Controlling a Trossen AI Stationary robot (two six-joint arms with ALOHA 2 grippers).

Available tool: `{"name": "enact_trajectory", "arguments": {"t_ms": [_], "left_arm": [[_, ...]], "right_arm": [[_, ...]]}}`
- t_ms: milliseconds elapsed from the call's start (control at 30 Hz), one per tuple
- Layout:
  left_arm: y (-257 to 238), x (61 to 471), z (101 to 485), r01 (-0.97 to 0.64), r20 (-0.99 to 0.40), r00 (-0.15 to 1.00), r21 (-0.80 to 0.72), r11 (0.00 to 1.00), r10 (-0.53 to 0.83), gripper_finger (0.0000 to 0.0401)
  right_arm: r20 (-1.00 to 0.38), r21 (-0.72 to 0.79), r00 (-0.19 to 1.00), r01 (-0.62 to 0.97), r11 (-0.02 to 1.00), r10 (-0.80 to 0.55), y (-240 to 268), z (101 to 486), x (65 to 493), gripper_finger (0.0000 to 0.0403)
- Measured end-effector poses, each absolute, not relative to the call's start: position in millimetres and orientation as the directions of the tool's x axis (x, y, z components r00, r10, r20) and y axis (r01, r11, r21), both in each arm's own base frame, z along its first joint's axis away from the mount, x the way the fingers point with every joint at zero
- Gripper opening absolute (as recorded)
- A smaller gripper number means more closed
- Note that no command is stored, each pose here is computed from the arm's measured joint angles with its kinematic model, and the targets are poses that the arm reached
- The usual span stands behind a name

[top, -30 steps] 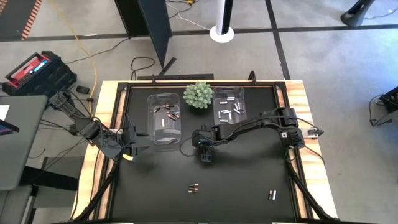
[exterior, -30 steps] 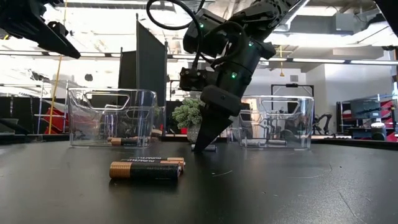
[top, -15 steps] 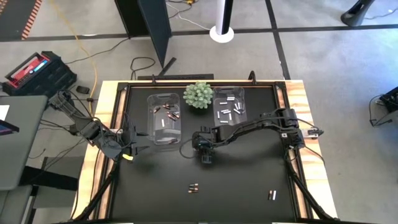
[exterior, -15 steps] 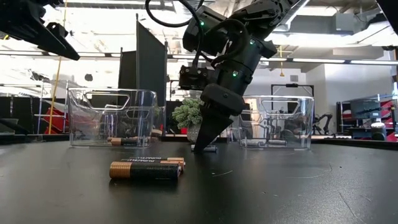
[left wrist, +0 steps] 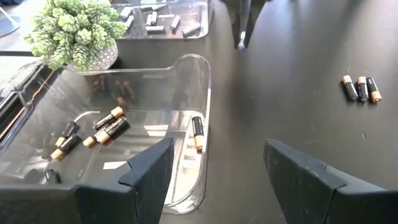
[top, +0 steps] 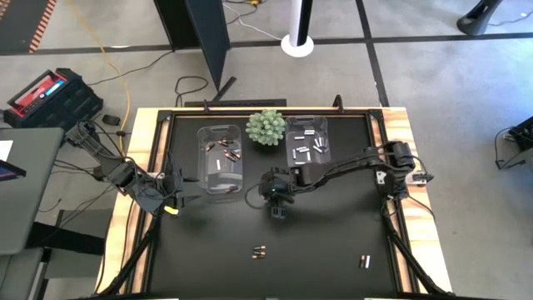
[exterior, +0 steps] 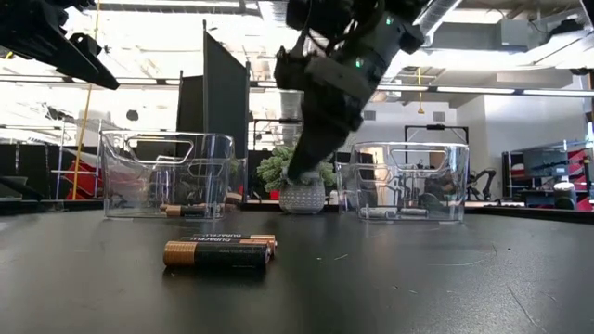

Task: Sort batteries
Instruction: Put the white-blue battery into the right transparent bin

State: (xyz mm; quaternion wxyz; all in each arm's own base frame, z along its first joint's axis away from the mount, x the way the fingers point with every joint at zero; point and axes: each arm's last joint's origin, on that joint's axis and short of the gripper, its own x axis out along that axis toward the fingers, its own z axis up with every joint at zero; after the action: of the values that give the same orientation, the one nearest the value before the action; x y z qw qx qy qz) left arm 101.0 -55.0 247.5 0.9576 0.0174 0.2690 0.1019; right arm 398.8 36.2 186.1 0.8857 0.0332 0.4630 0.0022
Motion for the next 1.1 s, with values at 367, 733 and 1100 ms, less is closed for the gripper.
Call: {"name": "enact_trajectory", "arguments": {"t_ms": [367,733,1100], "left_arm": [[-55,101,247,-0.199,-0.512,0.834,0.067,0.978,0.205,0.0245],[-55,101,247,-0.203,-0.512,0.834,0.061,0.977,0.205,0.0245],[-55,101,247,-0.202,-0.512,0.834,0.061,0.977,0.205,0.0245]], "right_arm": [[-0.791,-0.039,0.598,0.158,0.987,-0.127,11,256,360,0.005],[-0.857,-0.025,0.436,0.499,0.866,-0.275,-64,282,295,0.005],[-0.925,-0.006,0.327,0.494,0.87,-0.192,-117,216,275,0.005]]}}
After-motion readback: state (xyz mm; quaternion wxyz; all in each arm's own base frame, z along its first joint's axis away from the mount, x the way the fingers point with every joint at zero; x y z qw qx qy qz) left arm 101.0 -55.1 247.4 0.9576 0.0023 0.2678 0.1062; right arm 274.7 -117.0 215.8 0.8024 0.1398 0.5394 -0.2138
